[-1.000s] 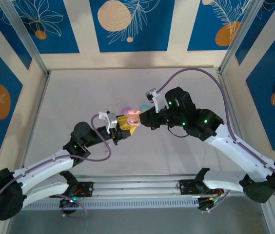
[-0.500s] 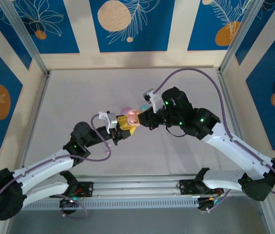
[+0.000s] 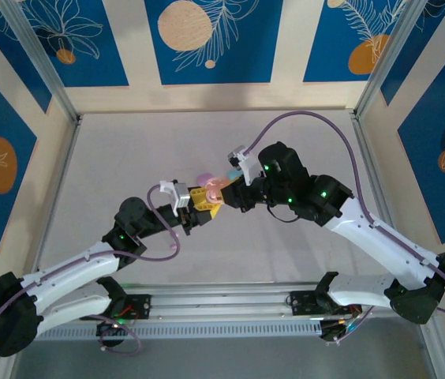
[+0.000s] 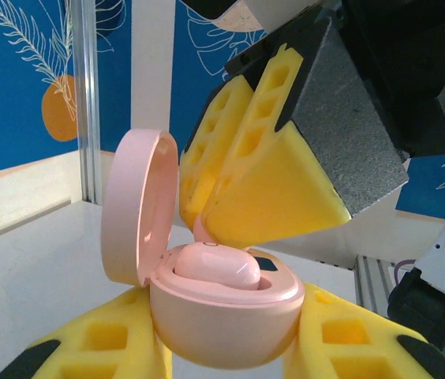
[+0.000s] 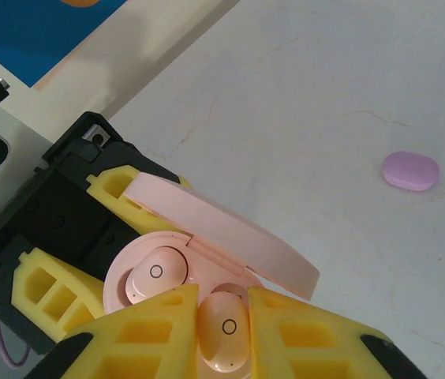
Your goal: Insert wireless bluetooth earbuds into charging case
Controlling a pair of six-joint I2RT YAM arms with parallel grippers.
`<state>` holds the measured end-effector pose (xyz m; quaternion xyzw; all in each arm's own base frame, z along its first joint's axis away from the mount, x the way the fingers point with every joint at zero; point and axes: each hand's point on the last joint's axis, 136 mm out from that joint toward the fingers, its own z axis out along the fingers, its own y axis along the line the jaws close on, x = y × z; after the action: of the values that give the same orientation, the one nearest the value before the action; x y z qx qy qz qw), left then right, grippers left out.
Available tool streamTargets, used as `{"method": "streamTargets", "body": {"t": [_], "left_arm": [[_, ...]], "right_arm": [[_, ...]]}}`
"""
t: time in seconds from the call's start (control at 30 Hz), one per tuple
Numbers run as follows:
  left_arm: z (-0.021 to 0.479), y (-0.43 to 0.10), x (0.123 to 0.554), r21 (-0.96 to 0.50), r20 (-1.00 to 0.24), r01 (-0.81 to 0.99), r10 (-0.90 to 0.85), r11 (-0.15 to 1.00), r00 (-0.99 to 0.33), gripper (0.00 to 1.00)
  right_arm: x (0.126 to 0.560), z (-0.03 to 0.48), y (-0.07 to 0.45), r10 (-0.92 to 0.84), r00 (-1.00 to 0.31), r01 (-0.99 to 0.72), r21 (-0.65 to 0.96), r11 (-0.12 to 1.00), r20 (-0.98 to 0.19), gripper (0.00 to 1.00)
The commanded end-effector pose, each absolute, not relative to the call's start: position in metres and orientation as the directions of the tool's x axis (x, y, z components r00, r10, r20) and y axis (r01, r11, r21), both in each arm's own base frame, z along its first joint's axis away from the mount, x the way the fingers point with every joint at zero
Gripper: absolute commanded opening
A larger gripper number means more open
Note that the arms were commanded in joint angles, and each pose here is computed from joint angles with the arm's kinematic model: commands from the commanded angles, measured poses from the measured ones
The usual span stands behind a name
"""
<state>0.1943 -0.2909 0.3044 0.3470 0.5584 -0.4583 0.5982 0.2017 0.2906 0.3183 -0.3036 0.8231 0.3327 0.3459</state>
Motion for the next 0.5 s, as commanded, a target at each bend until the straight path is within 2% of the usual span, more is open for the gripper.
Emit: {"method": "streamTargets", "body": {"t": [0.0,0.47], "left_arm": [[0.3296,-0.2902,0.1882,-0.071,-0.975,0.946,-0.223,0.317,0.002,0.20],[0.3294,-0.2902,0.1875,-0.070,-0.975,0.947,-0.223,0.315,0.002,0.20]], "right_arm": [[0.1930,0.3138,0.2922,-0.309,-0.572,-0.752,0.336,0.567,-0.760,0.23],[0.1934,0.3165,0.2904,-0.292,-0.584,-0.740,0.348,0.576,-0.758,0.32]]}}
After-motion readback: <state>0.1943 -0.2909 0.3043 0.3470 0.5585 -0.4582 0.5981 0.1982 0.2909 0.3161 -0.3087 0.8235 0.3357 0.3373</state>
